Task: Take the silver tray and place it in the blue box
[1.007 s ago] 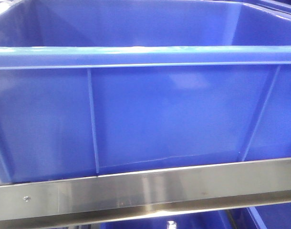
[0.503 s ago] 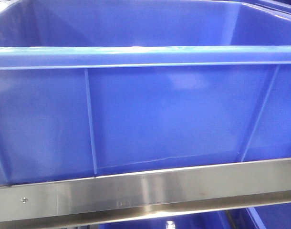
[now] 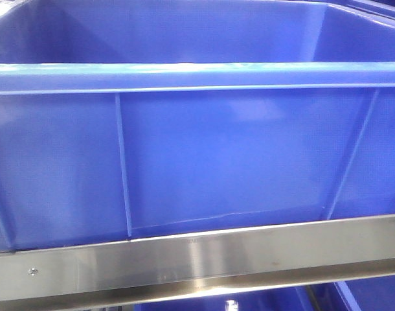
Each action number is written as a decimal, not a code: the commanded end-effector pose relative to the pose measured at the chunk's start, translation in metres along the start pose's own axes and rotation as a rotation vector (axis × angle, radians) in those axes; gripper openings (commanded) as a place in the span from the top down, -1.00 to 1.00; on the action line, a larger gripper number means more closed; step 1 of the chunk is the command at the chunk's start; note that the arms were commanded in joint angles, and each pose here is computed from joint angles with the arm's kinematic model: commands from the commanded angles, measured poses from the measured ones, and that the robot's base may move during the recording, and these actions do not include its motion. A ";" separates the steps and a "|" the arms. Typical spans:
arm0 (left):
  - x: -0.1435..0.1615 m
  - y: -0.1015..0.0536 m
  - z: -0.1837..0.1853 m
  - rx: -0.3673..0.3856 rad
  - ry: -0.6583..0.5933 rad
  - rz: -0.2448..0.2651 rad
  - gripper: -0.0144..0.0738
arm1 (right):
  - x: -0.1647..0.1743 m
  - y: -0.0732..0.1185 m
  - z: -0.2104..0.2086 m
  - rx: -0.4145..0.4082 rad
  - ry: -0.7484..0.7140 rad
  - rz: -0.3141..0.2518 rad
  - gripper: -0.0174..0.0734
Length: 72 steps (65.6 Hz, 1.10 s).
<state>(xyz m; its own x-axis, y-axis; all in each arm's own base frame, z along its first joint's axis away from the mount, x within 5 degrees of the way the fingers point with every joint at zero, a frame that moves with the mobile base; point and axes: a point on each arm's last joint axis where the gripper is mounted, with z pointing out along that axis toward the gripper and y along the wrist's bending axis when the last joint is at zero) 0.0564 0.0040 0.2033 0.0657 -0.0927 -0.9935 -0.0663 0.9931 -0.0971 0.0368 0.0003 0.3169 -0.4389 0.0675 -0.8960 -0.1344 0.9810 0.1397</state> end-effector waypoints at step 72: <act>-0.010 0.000 -0.002 0.000 -0.104 -0.006 0.91 | 0.088 -0.015 0.061 0.080 -0.609 -0.032 0.49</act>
<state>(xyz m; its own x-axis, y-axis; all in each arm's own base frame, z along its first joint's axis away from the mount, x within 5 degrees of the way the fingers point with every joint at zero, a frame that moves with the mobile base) 0.0564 0.0040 0.2033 0.0657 -0.0927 -0.9935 -0.0663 0.9931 -0.0971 0.0564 0.0040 0.1992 -0.0161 0.0453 -0.9988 -0.0656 0.9968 0.0463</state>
